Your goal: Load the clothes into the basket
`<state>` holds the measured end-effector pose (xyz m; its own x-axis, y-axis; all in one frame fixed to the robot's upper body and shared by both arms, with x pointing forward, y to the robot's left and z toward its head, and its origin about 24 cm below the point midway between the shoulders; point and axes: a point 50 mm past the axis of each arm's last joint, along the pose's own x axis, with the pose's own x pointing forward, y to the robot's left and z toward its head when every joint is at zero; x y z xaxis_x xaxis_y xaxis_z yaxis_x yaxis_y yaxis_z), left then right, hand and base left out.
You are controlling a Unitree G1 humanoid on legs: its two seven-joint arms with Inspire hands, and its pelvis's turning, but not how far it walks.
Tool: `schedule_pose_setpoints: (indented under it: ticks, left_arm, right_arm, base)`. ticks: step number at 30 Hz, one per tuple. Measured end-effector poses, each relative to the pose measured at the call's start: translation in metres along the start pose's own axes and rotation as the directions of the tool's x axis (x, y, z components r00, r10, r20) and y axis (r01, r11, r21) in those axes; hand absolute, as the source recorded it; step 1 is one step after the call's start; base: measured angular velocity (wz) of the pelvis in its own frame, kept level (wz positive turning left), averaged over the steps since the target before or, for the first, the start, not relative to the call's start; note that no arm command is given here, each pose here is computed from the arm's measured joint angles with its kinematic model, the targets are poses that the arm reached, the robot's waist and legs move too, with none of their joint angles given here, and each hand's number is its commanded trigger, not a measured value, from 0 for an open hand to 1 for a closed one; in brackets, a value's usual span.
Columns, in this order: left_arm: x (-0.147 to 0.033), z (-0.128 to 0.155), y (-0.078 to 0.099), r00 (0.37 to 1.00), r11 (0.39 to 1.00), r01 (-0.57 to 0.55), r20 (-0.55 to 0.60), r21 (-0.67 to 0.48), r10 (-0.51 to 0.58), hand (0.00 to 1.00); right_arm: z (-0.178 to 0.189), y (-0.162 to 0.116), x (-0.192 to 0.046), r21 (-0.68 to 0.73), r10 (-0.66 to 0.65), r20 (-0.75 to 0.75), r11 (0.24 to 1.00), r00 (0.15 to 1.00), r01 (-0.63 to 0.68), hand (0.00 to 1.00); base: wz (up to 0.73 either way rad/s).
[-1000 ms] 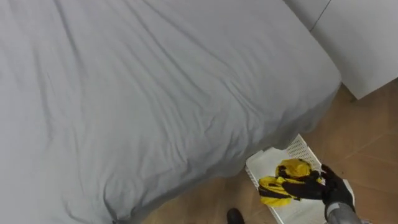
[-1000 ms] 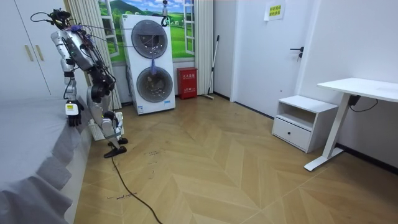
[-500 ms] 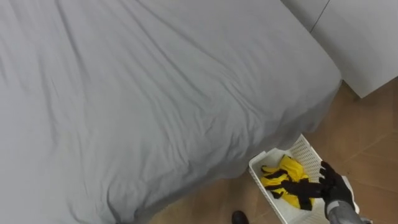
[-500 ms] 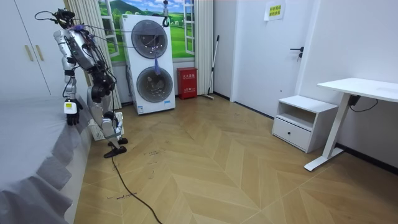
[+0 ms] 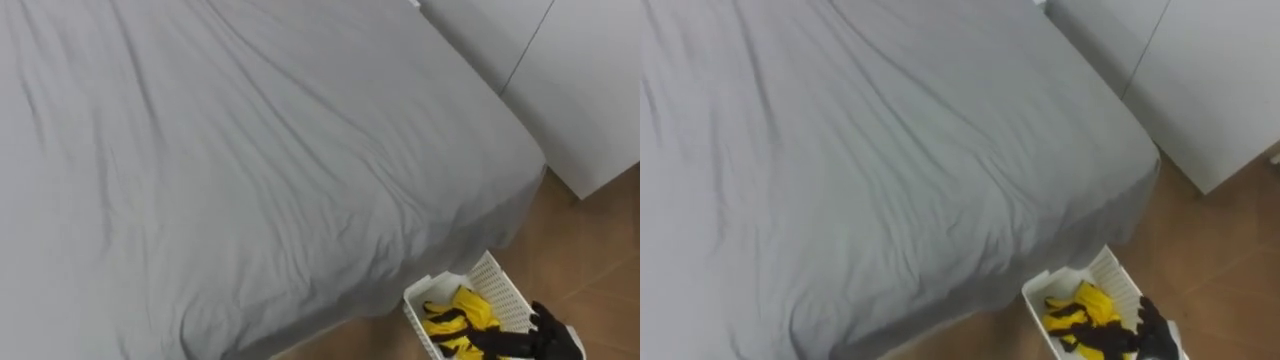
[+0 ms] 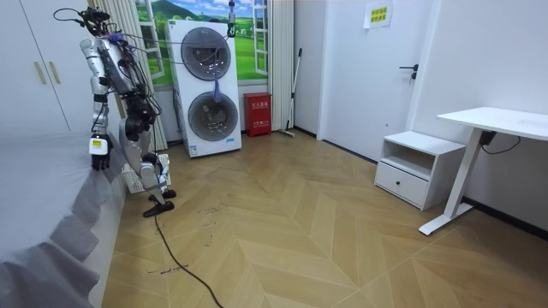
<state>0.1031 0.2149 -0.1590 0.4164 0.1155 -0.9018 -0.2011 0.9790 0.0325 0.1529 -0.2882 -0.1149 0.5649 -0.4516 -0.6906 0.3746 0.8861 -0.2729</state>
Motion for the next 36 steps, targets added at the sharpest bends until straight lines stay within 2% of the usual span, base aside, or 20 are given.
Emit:
schedule_pose_setpoints:
  ticks: [5, 8, 11, 15, 18, 26, 31, 36]
  left_arm:
    - [-0.007, -0.018, 0.01, 0.999, 1.0, -0.026, -0.02, -0.015, 0.026, 0.0]
    - [-0.012, -0.033, 0.021, 0.997, 0.997, -0.059, -0.05, 0.043, 0.061, 0.0]
    - [-0.015, -0.041, 0.025, 0.995, 0.99, -0.074, -0.062, 0.122, 0.082, 0.0]
    - [-0.015, -0.043, 0.023, 0.993, 0.989, -0.099, -0.057, 0.108, 0.105, 0.0]
    - [-0.014, -0.043, 0.017, 0.993, 0.99, -0.101, -0.054, 0.101, 0.107, 0.0]
    - [-0.013, -0.04, 0.012, 0.993, 0.985, -0.107, -0.038, 0.137, 0.113, 0.0]
    - [-0.009, -0.028, 0.01, 0.994, 0.968, -0.108, -0.001, 0.227, 0.112, 0.0]
    - [-0.007, -0.022, 0.003, 0.995, 0.959, -0.103, 0.016, 0.262, 0.102, 0.0]
  right_arm:
    - [-0.038, -0.012, -0.013, -0.02, -0.006, -0.101, 1.0, 0.995, 0.004, 0.0]
    - [-0.07, -0.015, -0.024, -0.015, 0.008, -0.203, 1.0, 0.979, -0.011, 0.0]
    - [-0.096, -0.009, -0.035, 0.002, 0.033, -0.297, 0.999, 0.954, -0.034, 0.0]
    - [-0.115, 0.006, -0.046, 0.039, 0.104, -0.373, 0.995, 0.922, -0.097, 0.0]
    - [-0.119, 0.015, -0.048, 0.04, 0.145, -0.387, 0.989, 0.911, -0.14, 0.0]
    - [-0.108, 0.028, -0.041, -0.087, 0.181, -0.405, 0.968, 0.896, -0.234, 0.0]
    - [-0.095, 0.049, -0.036, -0.116, 0.243, -0.379, 0.945, 0.893, -0.306, 0.0]
    - [-0.09, 0.057, -0.035, -0.138, 0.269, -0.37, 0.931, 0.889, -0.339, 0.0]
  base:
    - [0.18]
    - [0.26]
    - [0.29]
    - [0.28]
    - [0.3]
    - [0.28]
    - [0.21]
    - [0.07]
